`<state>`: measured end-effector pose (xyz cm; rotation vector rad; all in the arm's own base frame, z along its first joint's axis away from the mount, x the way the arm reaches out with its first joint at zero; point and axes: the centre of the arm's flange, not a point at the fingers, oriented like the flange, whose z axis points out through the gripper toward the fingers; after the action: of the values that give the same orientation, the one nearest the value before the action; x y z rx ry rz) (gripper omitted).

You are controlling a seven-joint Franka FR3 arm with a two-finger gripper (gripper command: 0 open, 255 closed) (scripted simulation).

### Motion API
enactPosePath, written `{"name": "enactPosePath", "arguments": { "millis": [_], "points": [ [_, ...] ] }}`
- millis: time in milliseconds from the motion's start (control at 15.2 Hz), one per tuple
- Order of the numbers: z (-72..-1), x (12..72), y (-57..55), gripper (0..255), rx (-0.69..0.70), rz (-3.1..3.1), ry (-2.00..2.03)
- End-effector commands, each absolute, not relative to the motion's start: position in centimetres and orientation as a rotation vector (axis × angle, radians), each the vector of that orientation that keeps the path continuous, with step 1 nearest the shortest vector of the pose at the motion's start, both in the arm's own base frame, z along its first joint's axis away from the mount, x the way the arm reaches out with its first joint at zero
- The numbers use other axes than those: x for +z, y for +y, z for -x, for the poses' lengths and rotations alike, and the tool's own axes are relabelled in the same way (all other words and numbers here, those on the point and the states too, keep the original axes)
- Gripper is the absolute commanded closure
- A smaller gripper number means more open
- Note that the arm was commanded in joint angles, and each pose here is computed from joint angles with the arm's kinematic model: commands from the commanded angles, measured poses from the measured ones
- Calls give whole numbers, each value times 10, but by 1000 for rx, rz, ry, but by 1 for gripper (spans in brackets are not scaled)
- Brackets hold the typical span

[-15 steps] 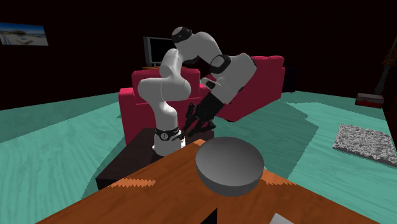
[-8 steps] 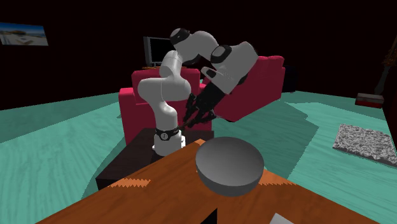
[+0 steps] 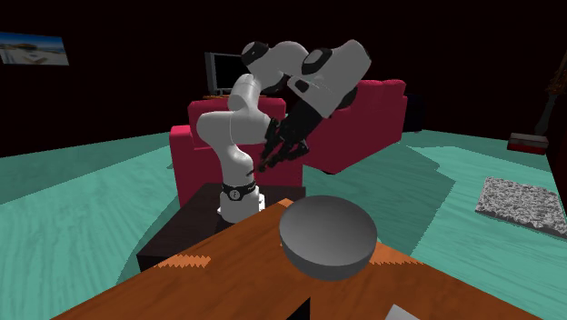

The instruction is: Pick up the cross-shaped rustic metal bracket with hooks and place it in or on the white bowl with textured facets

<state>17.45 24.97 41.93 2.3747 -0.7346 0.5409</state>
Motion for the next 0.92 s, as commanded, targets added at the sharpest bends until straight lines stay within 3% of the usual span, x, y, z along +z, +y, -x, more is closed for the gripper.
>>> {"name": "enactPosePath", "arguments": {
  "millis": [0, 858],
  "points": [
    [-175, 431, 250, 255, 541, -2374, -735],
    [-175, 497, 250, 255, 541, -2374, -735]
  ]
}}
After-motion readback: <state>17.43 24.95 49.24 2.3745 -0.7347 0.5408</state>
